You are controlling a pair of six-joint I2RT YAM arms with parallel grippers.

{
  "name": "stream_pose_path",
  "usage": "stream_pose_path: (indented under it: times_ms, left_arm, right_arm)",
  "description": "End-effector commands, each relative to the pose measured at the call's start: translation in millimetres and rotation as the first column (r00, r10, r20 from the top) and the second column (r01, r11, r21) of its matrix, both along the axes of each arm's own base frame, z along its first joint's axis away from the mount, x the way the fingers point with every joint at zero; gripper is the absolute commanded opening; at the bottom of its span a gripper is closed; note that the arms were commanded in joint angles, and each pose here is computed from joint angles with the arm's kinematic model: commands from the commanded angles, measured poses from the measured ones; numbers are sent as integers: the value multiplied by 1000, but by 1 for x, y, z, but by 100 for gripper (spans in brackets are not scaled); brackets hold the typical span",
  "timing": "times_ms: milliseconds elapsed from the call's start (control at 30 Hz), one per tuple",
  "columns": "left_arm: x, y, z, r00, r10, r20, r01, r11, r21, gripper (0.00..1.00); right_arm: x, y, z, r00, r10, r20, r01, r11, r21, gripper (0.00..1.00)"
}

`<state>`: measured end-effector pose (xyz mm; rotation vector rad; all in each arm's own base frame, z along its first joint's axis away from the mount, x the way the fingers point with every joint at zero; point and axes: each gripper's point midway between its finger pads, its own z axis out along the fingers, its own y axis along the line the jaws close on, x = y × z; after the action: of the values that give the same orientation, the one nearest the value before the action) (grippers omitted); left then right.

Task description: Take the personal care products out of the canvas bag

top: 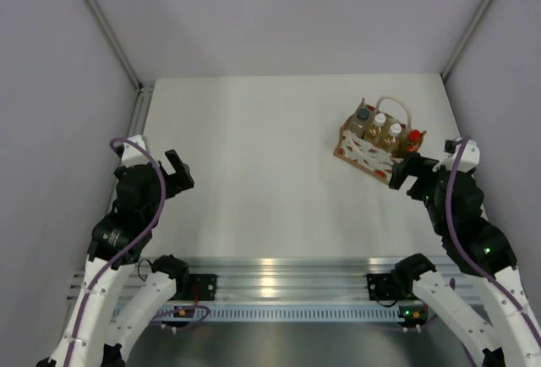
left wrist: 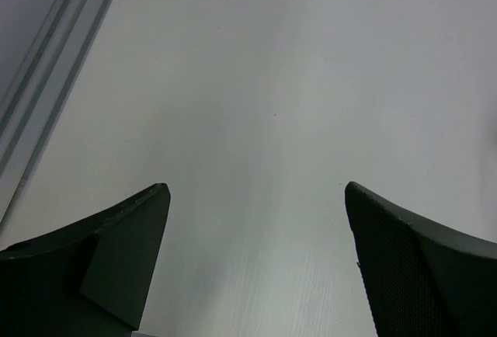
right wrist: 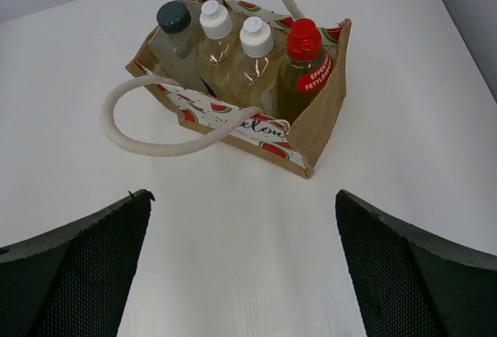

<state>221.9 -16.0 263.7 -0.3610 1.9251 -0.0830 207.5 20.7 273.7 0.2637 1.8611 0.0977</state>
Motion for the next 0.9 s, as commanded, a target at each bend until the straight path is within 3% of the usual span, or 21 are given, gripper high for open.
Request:
stream_pose_path:
  times_ms: [0, 233, 367, 533, 600, 767, 867]
  left_arm:
    - [3, 1, 8, 999, 14, 46, -14, 1000, -15, 99]
    - [4, -1, 7, 999, 7, 42, -6, 1000, -15, 99]
    - [6, -4, 4, 1000, -9, 27, 9, 1000, -17, 99]
    - [7, -9, 2, 999, -33, 15, 34, 999, -23, 98]
    - [7, -9, 3, 999, -33, 18, 34, 999, -24, 99]
    - [6, -10, 5, 999, -41, 28, 42, 999, -33, 99]
    - [6, -13, 5, 998, -52, 26, 53, 998, -37, 98]
  right_arm:
    - [1, -4, 1, 999, -37, -2, 37, 999, 10, 100]
    - [13, 7, -9, 999, -43, 10, 42, 995, 88, 100]
    - [34, 11, -19, 991, -109, -72, 117, 984, 134, 100]
    - [54, 0, -7, 990, -128, -66, 142, 930, 338, 99]
    - [62, -16, -12, 985, -145, -90, 170, 881, 442, 94]
    - [55, -45, -30, 962, -261, -81, 263, 804, 533, 86]
    - [65, -45, -40, 975, -217, -47, 203, 789, 580, 77]
